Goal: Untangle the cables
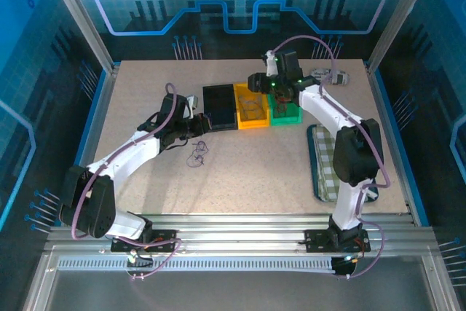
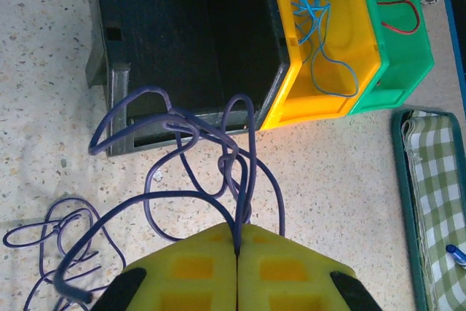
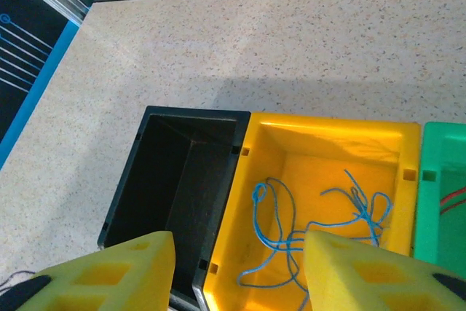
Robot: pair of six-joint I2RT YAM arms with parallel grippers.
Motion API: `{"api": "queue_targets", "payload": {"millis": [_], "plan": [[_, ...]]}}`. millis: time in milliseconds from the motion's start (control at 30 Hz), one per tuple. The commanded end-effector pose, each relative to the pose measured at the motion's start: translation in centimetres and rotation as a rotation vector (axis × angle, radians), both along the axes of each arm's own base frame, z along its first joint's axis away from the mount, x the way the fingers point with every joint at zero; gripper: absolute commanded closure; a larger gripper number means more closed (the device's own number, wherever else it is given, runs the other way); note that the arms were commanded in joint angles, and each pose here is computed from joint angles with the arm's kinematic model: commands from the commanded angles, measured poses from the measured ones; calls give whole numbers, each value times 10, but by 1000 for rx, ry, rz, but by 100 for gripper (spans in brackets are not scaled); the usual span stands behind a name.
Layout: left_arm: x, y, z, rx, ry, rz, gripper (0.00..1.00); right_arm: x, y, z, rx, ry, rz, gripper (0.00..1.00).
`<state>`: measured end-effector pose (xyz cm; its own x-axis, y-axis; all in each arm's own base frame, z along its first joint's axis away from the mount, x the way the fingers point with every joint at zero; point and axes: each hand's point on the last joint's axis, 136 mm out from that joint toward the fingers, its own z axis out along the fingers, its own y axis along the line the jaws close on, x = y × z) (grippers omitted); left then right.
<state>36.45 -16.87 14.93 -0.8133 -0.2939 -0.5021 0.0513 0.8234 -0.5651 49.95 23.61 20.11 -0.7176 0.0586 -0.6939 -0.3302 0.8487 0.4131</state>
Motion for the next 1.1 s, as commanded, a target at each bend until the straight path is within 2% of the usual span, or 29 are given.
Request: {"api": "queue_targets", "payload": {"millis": [0,133,300,400,500,667,800,833,933,967,1033,1067], "plan": [[-1,1,7,0,-15,0,100,-1,-2,-20,-42,101,-17,53],[-2,-2,7,-17,-17,-7,100,-10,-1,-42,-73,177,-1,56],[-1,-8,33,-74,-64,-35,100,-42,31,-18,48,36,190,52],[2,-11,54,-129,-95,-52,100,-66,37,-22,113,48,247,51],[6,-15,66,-164,-102,-76,100,-82,34,-39,106,93,241,51],[41,-17,57,-124,-54,-29,100,-87,22,-48,82,95,171,51],[80,-18,21,-89,62,63,98,-85,20,-43,77,79,161,51],[89,-17,12,-77,85,88,86,-84,21,-40,78,72,165,51],[105,-12,-2,-46,112,153,86,-83,20,-34,74,57,166,51],[109,-10,-1,-37,103,166,82,-83,19,-32,70,52,164,51],[115,-6,7,-19,67,190,54,-83,15,-28,64,37,156,51],[118,-4,12,-13,46,195,47,-83,14,-27,63,33,154,51]]}}
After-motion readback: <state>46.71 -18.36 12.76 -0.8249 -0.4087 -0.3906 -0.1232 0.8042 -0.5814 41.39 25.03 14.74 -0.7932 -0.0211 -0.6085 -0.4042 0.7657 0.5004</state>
